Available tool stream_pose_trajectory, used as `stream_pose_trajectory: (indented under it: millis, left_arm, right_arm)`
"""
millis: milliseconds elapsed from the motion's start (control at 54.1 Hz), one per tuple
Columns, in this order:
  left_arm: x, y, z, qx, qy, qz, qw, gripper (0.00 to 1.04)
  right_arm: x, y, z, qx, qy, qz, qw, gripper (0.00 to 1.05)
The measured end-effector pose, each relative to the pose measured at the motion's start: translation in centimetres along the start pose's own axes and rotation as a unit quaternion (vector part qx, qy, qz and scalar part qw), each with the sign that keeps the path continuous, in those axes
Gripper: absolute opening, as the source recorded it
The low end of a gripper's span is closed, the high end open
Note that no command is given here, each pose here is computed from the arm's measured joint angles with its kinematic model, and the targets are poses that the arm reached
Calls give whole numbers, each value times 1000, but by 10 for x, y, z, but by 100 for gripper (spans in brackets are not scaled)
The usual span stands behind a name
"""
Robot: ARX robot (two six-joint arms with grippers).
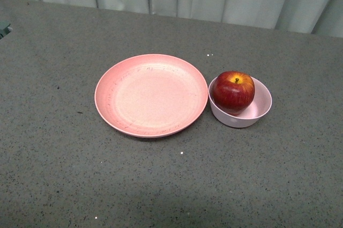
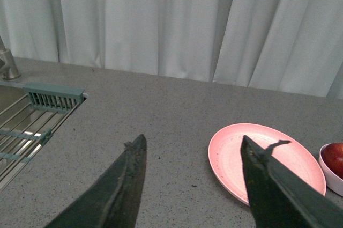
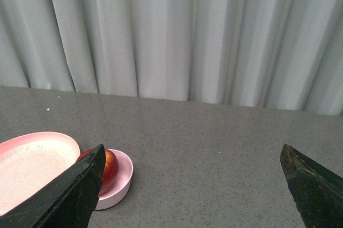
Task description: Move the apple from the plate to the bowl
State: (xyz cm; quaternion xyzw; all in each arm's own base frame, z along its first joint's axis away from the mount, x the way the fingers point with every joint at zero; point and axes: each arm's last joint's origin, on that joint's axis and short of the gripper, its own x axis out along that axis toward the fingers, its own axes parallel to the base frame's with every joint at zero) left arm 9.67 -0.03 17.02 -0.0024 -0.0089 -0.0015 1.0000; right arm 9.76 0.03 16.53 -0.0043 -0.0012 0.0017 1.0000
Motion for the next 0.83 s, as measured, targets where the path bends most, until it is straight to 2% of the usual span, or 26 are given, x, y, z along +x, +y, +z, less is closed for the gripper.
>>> stream_pose_trajectory:
  millis: [55, 203, 832]
  left_arm:
    - [0, 0, 0, 0, 0, 0, 1000, 70]
    - [0, 0, 0, 0, 0, 0, 1000, 100]
    - [0, 0, 0, 0, 0, 0, 1000, 98]
  right_arm:
    - [0, 0, 0, 0, 0, 0, 1000, 95]
    - [0, 0, 0, 0, 0, 0, 1000, 95]
    - [0, 0, 0, 0, 0, 0, 1000, 95]
